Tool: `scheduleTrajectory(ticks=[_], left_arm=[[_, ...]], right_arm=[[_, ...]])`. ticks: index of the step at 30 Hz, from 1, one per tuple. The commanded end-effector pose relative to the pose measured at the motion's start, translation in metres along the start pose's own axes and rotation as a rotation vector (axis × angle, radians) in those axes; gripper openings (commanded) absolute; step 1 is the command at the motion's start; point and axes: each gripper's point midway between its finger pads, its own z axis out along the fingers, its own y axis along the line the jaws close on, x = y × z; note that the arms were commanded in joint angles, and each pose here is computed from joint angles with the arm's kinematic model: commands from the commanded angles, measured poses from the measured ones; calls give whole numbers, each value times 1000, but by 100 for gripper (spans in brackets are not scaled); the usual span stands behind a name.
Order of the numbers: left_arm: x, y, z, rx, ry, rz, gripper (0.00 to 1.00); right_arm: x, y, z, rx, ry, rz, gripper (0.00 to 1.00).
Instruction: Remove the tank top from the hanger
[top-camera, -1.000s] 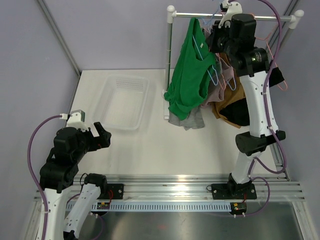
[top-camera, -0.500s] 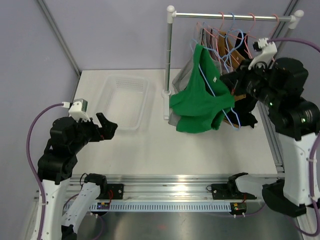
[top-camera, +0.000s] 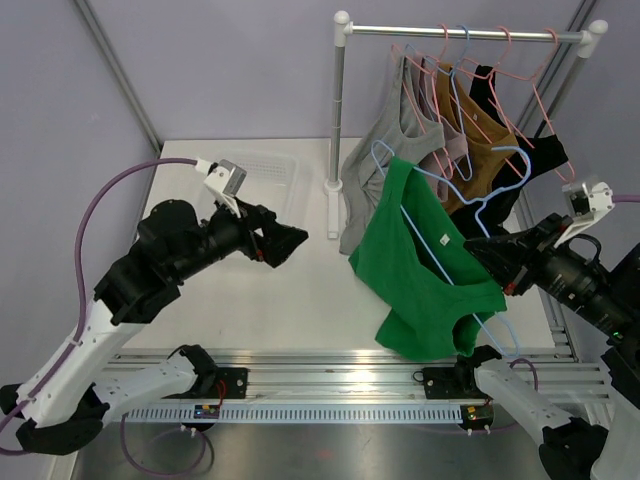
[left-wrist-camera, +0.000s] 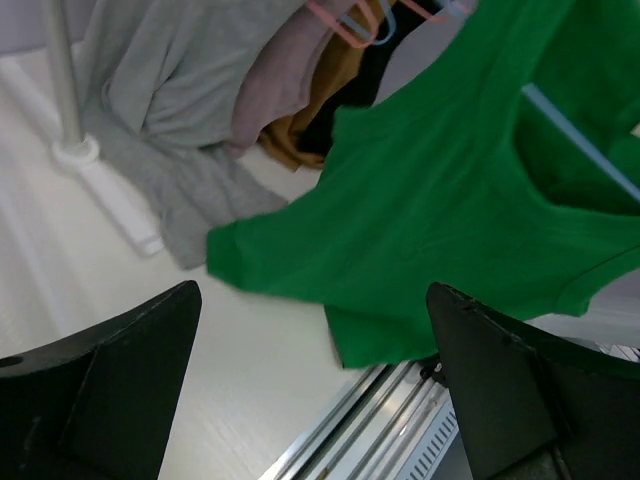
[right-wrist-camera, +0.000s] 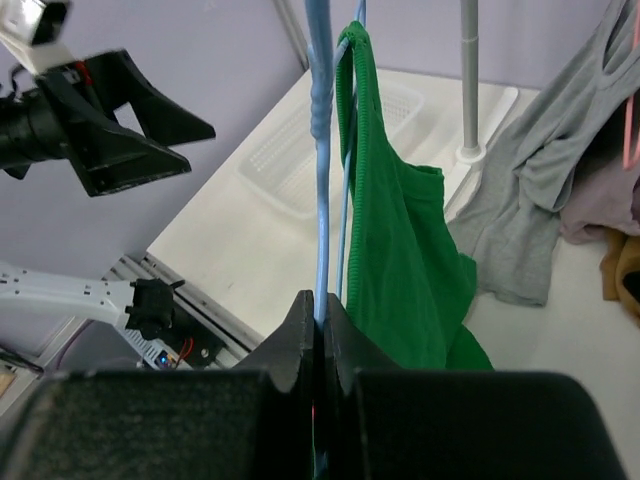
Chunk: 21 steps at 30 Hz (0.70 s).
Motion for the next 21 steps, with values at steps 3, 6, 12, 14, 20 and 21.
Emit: scheduleTrajectory(ticks=[3, 6, 12, 14, 20, 21], left_arm=[[-59, -59, 12, 146, -293, 92, 99], [-52, -77, 28, 114, -328, 156, 99], [-46, -79, 76, 23, -323, 249, 99], [-47, -80, 83, 15, -314, 260, 97], [-30, -83, 111, 8, -276, 264, 85], [-25, -83, 116, 11, -264, 269, 79]], right_arm=[[30, -3, 16, -37, 98, 69, 0], [38, 3, 17, -82, 105, 90, 0], [46, 9, 19, -126, 121, 115, 0], [47, 10, 18, -131, 125, 117, 0], [49, 14, 18, -160, 129, 122, 0], [50, 14, 18, -164, 133, 123, 0]])
